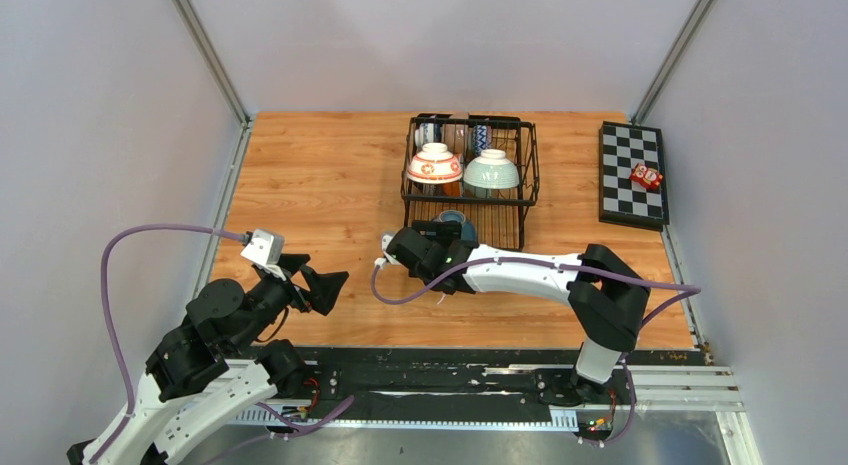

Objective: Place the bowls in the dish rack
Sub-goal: Turn the bowl upside down on the dish rack.

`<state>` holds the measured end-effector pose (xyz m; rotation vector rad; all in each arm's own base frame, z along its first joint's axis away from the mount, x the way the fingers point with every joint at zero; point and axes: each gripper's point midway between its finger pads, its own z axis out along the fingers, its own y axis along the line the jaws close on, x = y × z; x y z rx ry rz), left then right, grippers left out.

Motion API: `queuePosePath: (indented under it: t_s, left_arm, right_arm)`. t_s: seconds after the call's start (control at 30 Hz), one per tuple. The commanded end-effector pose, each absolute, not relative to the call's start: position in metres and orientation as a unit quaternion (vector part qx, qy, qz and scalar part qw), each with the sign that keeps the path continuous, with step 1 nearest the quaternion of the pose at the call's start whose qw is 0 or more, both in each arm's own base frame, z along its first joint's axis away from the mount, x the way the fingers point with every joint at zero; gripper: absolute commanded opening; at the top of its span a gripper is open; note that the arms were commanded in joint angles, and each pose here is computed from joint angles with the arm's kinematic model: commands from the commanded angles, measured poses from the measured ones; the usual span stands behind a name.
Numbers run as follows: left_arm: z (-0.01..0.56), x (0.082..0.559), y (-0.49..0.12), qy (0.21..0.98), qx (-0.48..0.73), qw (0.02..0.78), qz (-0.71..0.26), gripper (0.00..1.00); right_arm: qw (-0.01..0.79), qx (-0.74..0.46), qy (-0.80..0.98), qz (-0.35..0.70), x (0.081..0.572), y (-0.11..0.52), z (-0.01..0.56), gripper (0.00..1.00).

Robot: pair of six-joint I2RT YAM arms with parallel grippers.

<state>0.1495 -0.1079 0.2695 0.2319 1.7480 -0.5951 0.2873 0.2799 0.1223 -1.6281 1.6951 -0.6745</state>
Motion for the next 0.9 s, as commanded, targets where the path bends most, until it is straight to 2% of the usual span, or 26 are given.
queuePosePath:
  t_s: [0.0,0.53,0.73,0.87]
  left_arm:
    - [0.2669,0.1507,-0.1054,0.752,0.101,0.602,-0.249,0.99]
    - [0.2676,0.151,-0.1058,0.752,0.101,0.602,-0.249,0.99]
    - [0.2675,0.1512,-0.1065,0.752,0.103,0.601,-0.248,0.99]
    - [0.2668,0.1513,-0.1071,0.753,0.104,0.6,-0.249,0.99]
  right_arm:
    - [0.328,-0.624,0.66,-0.26,0.2865,0.2759,0.1129,0.32]
    - [0.316,-0.629,0.664,-0.254,0.2847,0.2771,0.1096,0.54]
    - [0.314,-0.631,0.664,-0.248,0.2825,0.2786,0.1106,0.63]
    - [0.312,-0.633,0.665,-0.244,0.281,0.2784,0.1101,0.73]
